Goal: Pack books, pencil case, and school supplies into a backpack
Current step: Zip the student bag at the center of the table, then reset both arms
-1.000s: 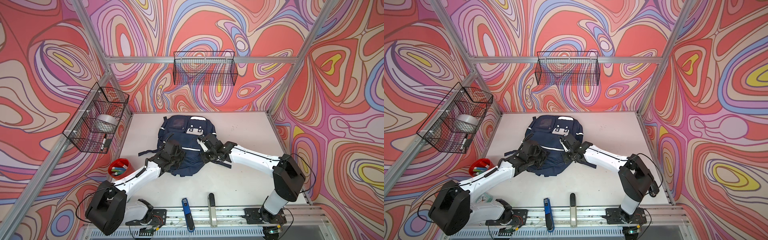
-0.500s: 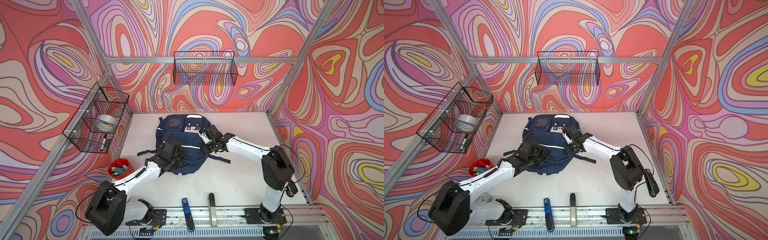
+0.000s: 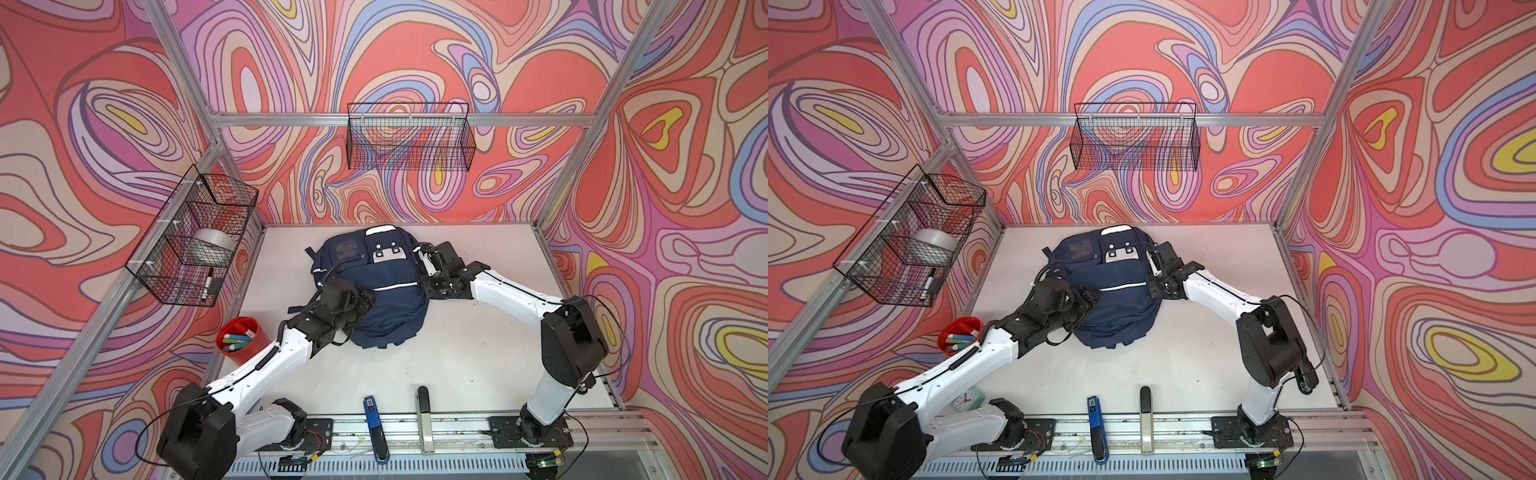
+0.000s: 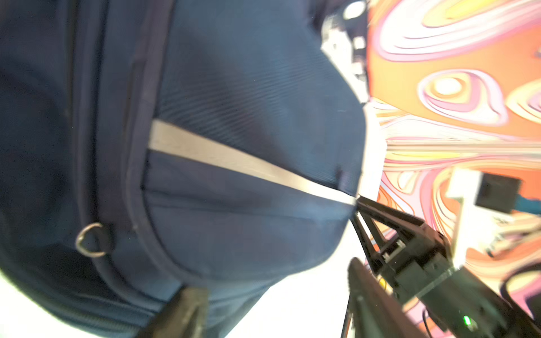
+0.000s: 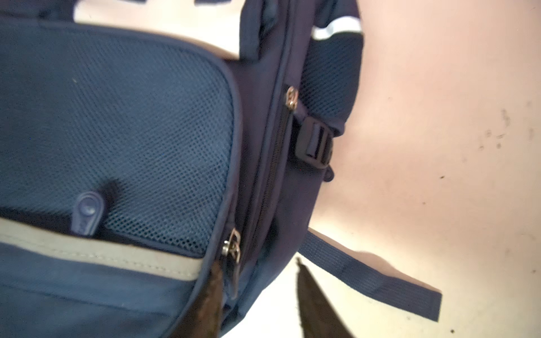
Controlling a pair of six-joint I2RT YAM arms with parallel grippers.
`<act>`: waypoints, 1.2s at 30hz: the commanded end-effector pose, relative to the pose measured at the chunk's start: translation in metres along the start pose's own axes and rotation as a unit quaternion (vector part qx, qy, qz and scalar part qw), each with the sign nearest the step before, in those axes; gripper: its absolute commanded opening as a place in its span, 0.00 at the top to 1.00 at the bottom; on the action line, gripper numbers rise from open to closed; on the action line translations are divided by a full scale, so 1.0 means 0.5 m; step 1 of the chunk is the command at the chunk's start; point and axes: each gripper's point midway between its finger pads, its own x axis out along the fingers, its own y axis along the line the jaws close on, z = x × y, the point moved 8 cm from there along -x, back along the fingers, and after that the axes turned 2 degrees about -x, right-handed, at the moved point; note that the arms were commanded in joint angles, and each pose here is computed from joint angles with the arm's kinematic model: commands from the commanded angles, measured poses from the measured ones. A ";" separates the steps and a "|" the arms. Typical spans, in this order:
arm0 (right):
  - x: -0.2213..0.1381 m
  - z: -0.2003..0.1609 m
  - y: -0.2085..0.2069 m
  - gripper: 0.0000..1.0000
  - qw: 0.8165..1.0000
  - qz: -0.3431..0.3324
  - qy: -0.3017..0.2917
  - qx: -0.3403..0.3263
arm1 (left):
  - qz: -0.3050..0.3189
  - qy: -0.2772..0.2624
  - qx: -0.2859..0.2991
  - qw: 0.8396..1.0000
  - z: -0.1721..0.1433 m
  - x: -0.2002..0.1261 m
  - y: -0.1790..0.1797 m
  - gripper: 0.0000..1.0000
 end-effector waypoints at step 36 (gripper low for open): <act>-0.024 -0.233 -0.332 0.05 0.910 -0.250 -0.324 0.068 | 0.241 -0.306 0.383 0.837 0.262 0.011 0.265 0.00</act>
